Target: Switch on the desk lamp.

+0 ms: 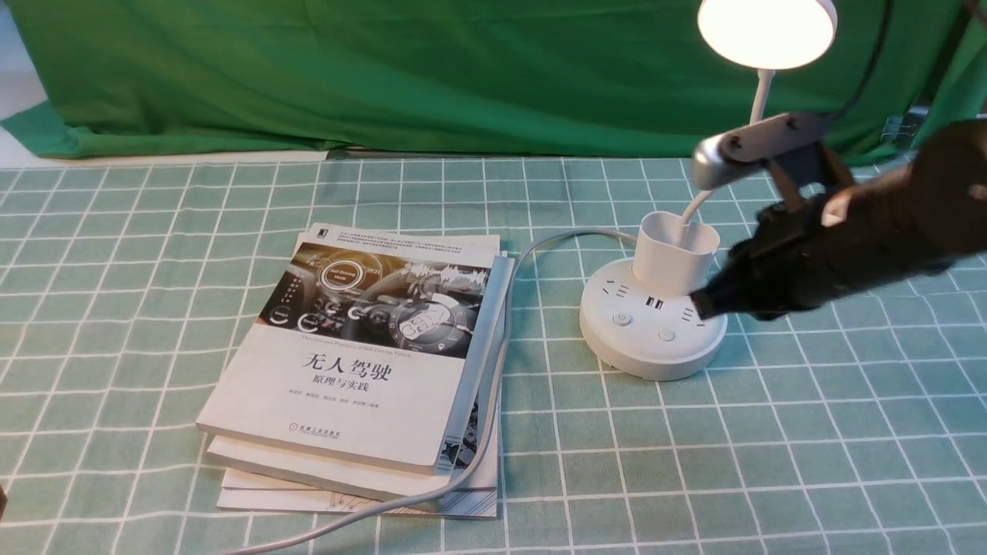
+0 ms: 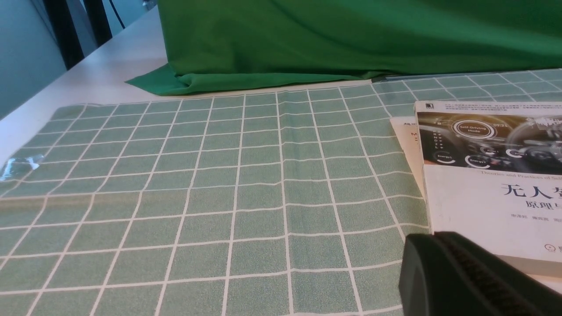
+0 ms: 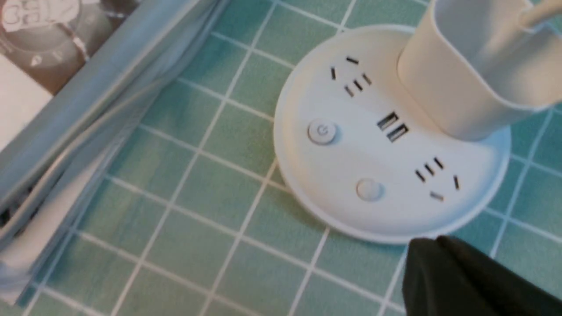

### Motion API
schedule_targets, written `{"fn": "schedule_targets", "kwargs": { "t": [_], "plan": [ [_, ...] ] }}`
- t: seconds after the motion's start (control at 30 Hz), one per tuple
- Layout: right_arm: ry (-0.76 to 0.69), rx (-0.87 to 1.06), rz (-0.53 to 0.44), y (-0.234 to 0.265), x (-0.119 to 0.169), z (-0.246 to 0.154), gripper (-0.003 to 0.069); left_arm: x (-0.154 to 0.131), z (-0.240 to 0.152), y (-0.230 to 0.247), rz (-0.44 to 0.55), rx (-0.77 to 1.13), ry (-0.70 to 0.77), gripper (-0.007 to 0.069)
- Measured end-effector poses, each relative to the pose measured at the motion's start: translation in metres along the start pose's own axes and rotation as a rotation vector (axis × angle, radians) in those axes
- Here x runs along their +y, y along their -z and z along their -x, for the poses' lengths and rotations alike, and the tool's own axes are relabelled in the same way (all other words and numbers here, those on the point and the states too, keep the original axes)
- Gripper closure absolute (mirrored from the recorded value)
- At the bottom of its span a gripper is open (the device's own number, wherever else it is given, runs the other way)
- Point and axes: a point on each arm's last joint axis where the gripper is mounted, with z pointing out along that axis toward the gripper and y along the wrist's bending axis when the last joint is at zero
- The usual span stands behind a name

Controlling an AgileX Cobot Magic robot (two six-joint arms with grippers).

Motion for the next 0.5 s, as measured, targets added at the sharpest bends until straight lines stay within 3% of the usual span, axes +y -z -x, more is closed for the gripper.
{"fn": "schedule_targets", "kwargs": {
  "t": [0.13, 0.37, 0.5],
  "plan": [
    [-0.028, -0.078, -0.020, 0.038, 0.004, -0.029, 0.0610, 0.000, 0.000, 0.000, 0.000, 0.000, 0.000, 0.0604],
    [-0.018, -0.383, -0.056, 0.121, 0.017, -0.082, 0.0589, 0.000, 0.000, 0.000, 0.000, 0.000, 0.000, 0.0604],
    [-0.010, -0.494, -0.066, 0.144, 0.020, -0.101, 0.0582, 0.000, 0.000, 0.000, 0.000, 0.000, 0.000, 0.0604]
  ]
}}
